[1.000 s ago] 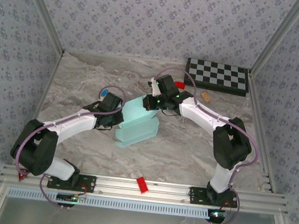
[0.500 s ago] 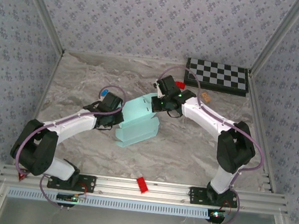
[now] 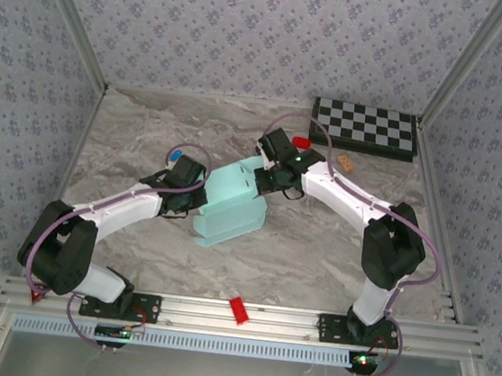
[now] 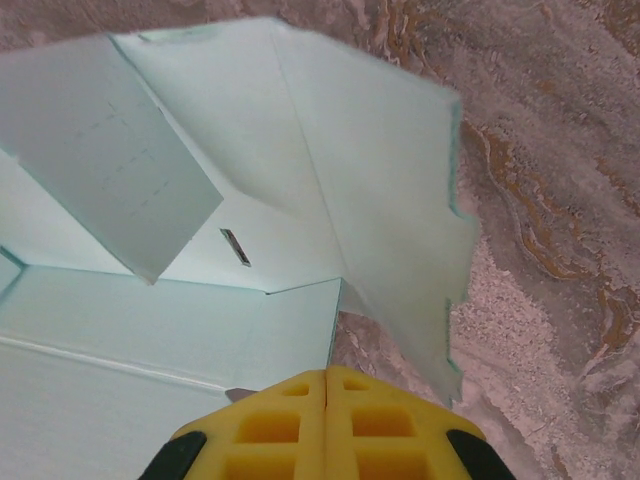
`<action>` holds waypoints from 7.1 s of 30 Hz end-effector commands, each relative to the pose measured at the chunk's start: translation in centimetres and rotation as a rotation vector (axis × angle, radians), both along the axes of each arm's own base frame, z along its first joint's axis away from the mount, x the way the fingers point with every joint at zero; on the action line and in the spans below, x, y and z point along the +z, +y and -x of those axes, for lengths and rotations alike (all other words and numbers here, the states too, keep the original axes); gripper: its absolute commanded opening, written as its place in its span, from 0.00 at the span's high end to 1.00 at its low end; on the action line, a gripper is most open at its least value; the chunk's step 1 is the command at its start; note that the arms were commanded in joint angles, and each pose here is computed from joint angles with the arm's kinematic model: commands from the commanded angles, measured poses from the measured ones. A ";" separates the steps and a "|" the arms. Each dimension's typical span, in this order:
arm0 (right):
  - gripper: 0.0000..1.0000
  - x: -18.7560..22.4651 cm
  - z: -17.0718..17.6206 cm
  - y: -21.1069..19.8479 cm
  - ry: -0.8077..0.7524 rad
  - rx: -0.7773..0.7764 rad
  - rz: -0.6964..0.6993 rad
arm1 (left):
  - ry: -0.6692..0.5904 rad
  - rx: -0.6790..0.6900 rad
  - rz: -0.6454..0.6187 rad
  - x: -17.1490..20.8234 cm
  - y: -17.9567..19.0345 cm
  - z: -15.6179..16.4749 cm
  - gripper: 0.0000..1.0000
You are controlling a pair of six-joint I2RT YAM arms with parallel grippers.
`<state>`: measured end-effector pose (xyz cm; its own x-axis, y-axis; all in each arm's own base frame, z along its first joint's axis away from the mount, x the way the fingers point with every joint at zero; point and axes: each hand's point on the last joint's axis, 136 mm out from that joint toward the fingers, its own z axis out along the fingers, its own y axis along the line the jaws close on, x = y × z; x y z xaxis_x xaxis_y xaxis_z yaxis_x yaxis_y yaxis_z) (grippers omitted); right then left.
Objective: Fold the paper box
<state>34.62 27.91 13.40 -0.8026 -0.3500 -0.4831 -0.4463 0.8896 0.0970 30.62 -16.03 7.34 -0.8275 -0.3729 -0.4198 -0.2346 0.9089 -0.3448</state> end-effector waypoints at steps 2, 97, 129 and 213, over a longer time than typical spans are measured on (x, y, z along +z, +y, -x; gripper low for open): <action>1.00 -0.7 0.1 -0.2 0.012 0.016 0.060 | -0.031 -0.011 -0.001 1.4 -0.2 -0.5 1.00; 0.85 4.2 -1.9 -3.0 -0.035 0.116 -0.375 | -0.153 -0.165 0.083 4.4 -3.0 -2.9 1.00; 0.69 3.0 1.0 1.0 0.018 0.281 -0.393 | -0.125 -0.166 0.103 4.0 -3.4 -3.3 1.00; 0.74 -0.3 -3.4 -1.6 -0.331 0.022 0.264 | -0.166 -0.203 0.122 5.8 -3.8 -3.1 1.00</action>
<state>37.20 28.28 13.45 -0.5803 -0.5039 -0.6398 -0.5114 0.8369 -0.1954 33.32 -19.27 10.73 -0.8357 -0.2509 -0.4885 -0.0168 0.9008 -0.4339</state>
